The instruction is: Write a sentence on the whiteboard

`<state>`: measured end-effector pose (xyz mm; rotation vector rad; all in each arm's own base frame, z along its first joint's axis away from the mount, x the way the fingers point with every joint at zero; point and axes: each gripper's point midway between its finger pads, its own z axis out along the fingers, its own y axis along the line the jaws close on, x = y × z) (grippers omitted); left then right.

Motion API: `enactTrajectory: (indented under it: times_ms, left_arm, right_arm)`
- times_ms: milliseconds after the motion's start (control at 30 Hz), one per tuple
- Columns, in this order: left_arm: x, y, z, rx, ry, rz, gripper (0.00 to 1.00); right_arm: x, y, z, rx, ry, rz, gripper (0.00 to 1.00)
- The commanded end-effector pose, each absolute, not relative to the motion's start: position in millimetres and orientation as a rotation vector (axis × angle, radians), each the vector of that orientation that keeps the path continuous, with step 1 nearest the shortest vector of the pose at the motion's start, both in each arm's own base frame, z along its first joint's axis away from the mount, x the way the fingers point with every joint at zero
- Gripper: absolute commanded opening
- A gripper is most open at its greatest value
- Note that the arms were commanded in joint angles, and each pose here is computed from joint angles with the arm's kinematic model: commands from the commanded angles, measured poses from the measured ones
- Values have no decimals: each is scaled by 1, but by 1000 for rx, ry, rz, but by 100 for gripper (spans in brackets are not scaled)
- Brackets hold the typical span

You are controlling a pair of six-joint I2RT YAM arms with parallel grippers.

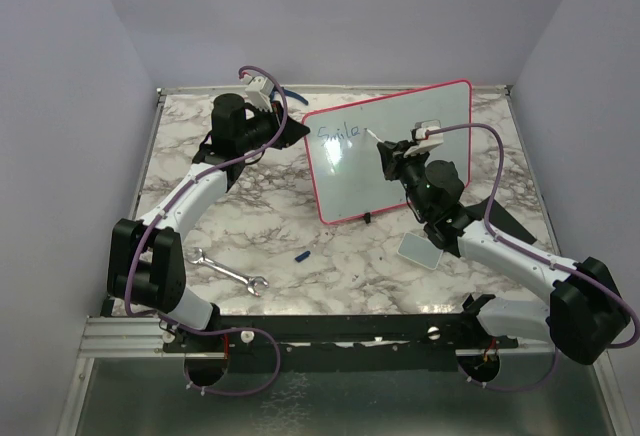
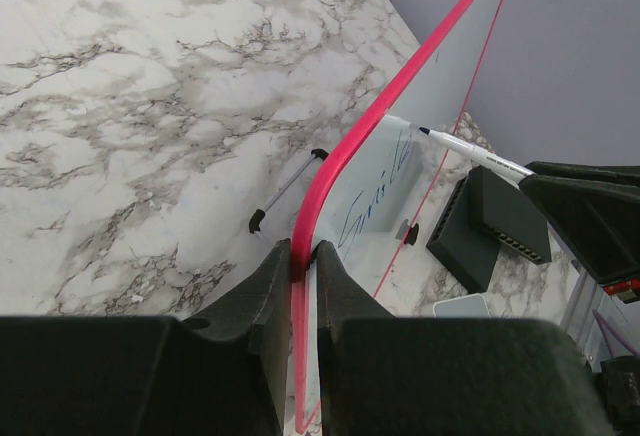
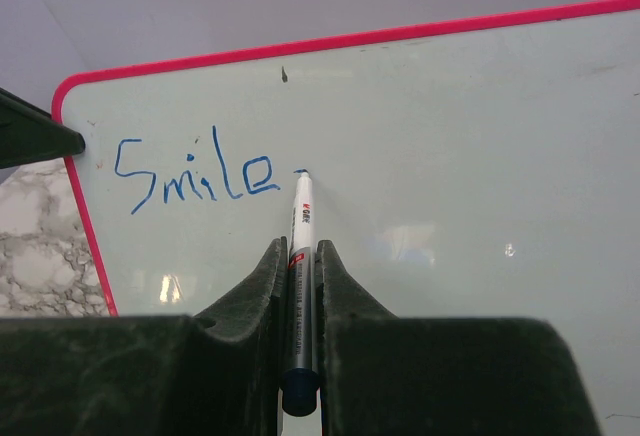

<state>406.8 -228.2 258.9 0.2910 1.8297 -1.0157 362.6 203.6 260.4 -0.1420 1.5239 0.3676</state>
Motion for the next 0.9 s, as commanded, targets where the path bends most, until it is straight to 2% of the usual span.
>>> enactTrajectory:
  times_ms: [0, 867]
  left_arm:
    - [405, -223, 274, 296, 1786, -988, 3]
    - [406, -223, 275, 298, 1782, -988, 3]
  right_arm:
    - [365, 196, 260, -114, 1528, 339, 0]
    - [360, 203, 247, -150, 1560, 372, 0]
